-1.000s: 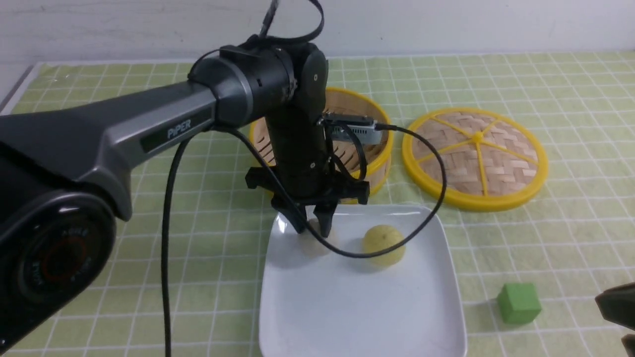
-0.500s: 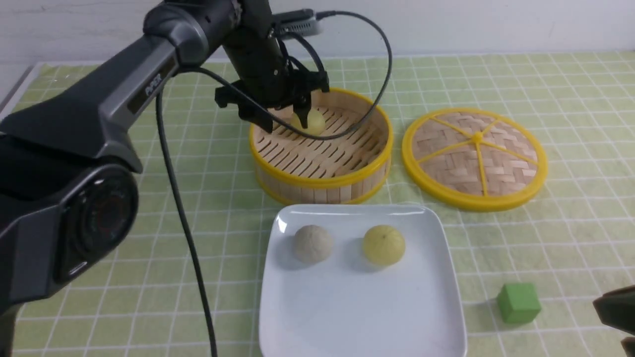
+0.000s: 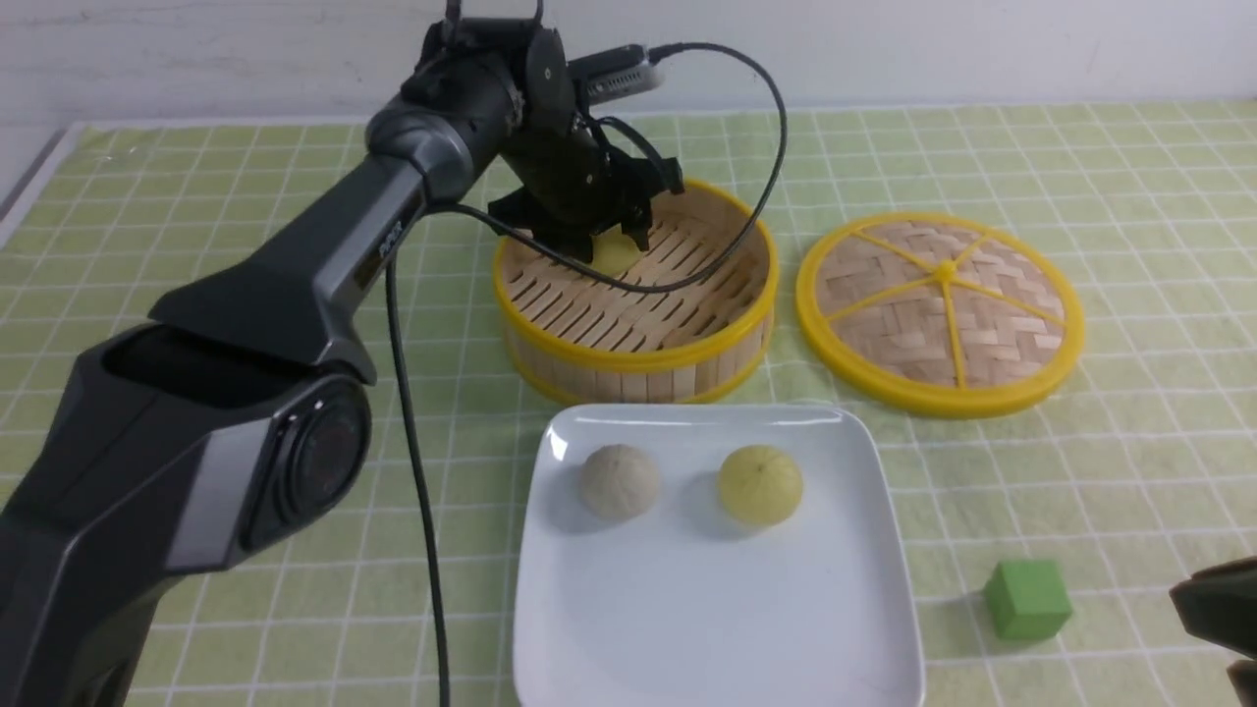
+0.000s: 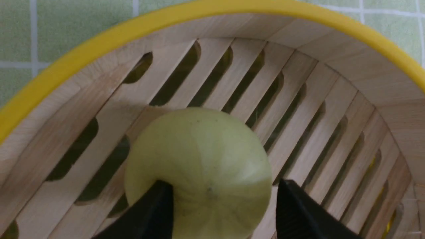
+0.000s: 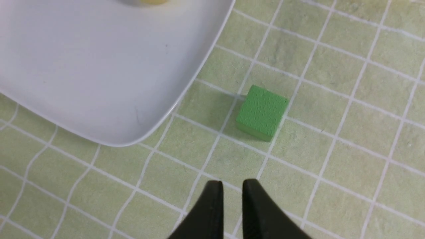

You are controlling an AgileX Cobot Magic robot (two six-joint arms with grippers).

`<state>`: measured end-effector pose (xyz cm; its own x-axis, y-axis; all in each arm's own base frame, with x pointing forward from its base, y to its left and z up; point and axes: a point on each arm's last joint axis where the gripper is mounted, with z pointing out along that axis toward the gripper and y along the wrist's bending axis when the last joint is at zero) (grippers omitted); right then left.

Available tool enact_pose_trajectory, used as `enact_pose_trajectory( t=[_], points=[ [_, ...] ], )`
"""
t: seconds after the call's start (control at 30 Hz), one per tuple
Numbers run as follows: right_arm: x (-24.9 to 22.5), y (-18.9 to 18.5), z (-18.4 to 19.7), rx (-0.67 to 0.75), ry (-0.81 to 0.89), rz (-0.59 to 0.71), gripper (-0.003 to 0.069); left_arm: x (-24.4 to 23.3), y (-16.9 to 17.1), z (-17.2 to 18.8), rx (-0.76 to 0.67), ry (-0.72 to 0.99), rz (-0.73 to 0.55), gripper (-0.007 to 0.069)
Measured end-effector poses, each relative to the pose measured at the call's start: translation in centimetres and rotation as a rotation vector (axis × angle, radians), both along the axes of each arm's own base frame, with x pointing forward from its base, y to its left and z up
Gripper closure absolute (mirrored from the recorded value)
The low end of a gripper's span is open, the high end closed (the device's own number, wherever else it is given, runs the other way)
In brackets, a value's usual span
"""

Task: Put the steamed buns into the plate on the green tablecloth.
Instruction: 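Reach into the bamboo steamer and grasp a bun with the left gripper, then carry the bun from the bamboo steamer to the plate with the left gripper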

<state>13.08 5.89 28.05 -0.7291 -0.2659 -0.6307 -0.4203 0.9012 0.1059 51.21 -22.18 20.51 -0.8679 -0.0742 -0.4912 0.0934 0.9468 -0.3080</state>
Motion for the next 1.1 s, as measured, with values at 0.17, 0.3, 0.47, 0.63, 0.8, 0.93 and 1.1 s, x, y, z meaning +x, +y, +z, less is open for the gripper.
enact_pose_trajectory(
  t=[0.17, 0.3, 0.47, 0.63, 0.8, 0.93, 1.1],
  points=[
    [0.0, 0.0, 0.0, 0.005, 0.003, 0.0, 0.054, -0.2, 0.4, -0.1, 0.058, 0.012, -0.019, 0.0494],
    [-0.1, 0.1, 0.0, 0.011, 0.012, 0.0, 0.0535, -0.2, 0.6, -0.1, 0.088, 0.017, -0.02, 0.0601],
    [-0.1, 0.1, -0.1, 0.01, 0.019, 0.002, 0.0529, -0.9, 0.9, 1.3, 0.116, 0.042, -0.028, 0.0606],
    [-0.2, 0.1, -0.1, 0.013, 0.021, 0.002, 0.0524, -3.2, 1.9, 7.6, 0.145, 0.01, -0.082, 0.0606],
    [-0.2, 0.1, -0.1, 0.016, 0.023, 0.001, 0.0517, -7.5, 3.0, 17.2, 0.057, -0.151, -0.131, 0.0606],
    [-0.2, 0.1, -0.1, 0.016, 0.024, 0.002, 0.0514, -12.5, 3.4, 20.4, 0.044, -0.143, -0.209, 0.0603],
    [-0.2, 0.1, -0.1, 0.015, 0.025, 0.002, 0.0506, -18.8, 2.5, 15.2, 0.155, 0.09, -0.334, 0.0603]
  ],
)
